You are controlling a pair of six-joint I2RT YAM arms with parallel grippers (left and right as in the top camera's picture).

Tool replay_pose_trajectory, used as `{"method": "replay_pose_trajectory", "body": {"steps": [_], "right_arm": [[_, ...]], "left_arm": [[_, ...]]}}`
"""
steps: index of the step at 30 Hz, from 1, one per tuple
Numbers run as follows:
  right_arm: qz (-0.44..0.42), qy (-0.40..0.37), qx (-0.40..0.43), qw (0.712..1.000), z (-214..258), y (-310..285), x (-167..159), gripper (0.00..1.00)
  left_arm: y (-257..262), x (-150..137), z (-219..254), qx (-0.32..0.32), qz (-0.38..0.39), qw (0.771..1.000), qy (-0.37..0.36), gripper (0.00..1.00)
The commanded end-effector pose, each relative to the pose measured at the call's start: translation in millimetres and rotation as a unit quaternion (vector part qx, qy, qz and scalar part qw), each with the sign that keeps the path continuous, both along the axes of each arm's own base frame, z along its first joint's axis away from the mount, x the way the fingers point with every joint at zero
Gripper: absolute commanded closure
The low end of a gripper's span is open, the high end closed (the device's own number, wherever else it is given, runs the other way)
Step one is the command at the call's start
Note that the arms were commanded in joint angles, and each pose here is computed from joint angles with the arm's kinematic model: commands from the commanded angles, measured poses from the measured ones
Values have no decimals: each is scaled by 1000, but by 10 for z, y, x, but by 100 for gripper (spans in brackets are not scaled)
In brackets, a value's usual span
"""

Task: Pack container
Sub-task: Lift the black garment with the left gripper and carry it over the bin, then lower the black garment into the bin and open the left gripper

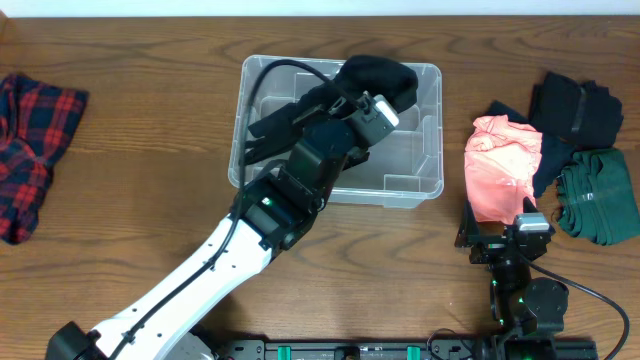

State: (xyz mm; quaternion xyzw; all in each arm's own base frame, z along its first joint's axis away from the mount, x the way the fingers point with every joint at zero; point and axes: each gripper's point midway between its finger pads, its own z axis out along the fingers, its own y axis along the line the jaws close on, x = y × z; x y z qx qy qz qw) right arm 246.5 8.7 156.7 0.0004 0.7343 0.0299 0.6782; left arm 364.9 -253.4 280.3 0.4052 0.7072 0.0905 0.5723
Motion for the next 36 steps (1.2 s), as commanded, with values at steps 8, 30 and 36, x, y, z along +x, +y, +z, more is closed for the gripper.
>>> {"method": "replay_pose_trajectory", "body": {"steps": [8, 30, 36], "right_arm": [[3, 1, 6, 1000, -12, 18, -1, 1], [3, 1, 6, 1000, -12, 17, -1, 1], [3, 1, 6, 1000, -12, 18, -1, 1]], "left_arm": [[-67, 131, 108, 50, -12, 998, -44, 94], [10, -14, 627, -104, 18, 993, -58, 62], [23, -33, 614, -176, 38, 983, -23, 72]]}}
